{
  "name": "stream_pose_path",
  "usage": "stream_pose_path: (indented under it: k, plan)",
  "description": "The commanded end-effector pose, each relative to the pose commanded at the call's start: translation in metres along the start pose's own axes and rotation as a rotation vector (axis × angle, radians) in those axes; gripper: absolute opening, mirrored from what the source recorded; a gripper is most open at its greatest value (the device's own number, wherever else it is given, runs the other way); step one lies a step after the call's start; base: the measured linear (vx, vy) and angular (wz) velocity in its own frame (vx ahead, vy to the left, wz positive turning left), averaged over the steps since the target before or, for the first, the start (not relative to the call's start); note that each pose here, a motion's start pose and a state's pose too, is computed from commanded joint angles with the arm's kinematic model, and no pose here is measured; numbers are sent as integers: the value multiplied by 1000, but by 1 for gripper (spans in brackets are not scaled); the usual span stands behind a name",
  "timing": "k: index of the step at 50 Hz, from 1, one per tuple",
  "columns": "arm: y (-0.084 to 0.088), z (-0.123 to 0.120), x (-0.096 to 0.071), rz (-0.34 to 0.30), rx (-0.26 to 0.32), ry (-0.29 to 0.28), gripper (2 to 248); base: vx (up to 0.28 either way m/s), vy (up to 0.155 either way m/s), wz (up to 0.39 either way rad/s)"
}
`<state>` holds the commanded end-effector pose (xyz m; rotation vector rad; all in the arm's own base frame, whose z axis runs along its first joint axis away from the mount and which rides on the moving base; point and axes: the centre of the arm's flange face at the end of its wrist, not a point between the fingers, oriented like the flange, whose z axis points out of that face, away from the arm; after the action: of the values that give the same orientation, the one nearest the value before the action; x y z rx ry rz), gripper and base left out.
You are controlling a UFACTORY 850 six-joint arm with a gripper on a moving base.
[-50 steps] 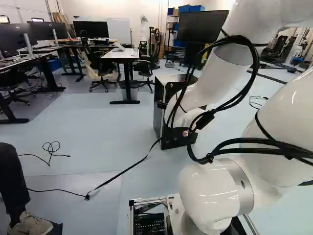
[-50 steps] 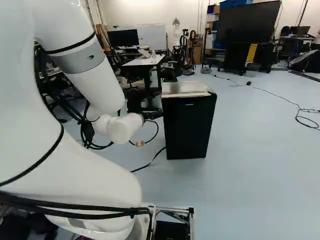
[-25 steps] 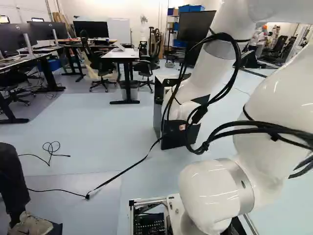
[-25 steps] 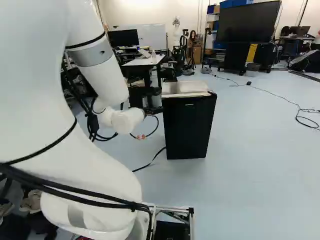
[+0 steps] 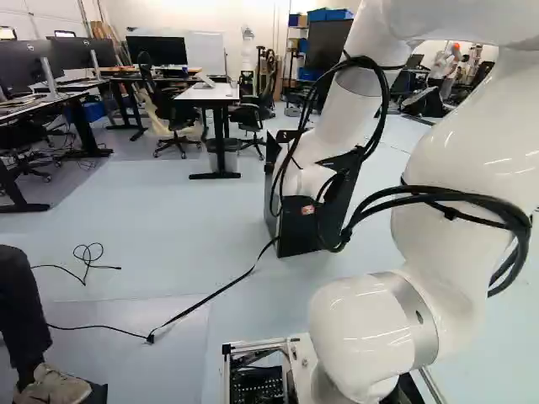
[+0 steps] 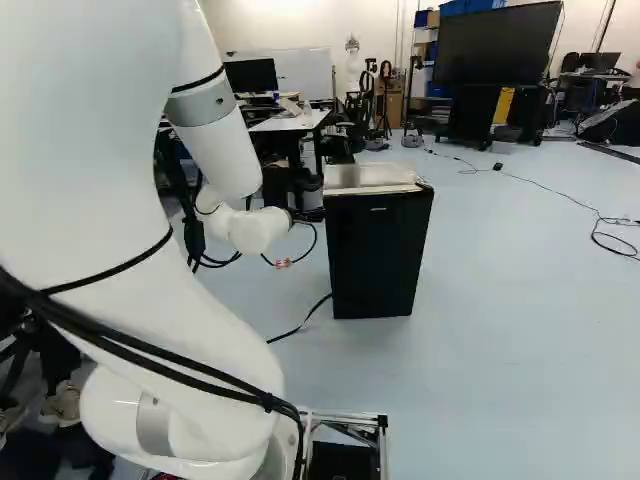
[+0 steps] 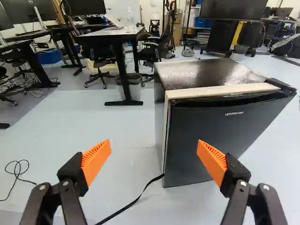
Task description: Open the fridge door
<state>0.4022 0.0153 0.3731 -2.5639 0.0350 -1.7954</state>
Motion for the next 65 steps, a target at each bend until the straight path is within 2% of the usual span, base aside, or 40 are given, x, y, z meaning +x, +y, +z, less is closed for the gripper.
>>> stream_pose_path:
  k: [16,46,65]
  plan:
    - [-5,25,5,17,-14,4,247,0,0,0]
    - [-14,81,-8,52,-55,-11,247,0,0,0]
    - [-20,109,-8,86,-98,28,247,0,0,0]
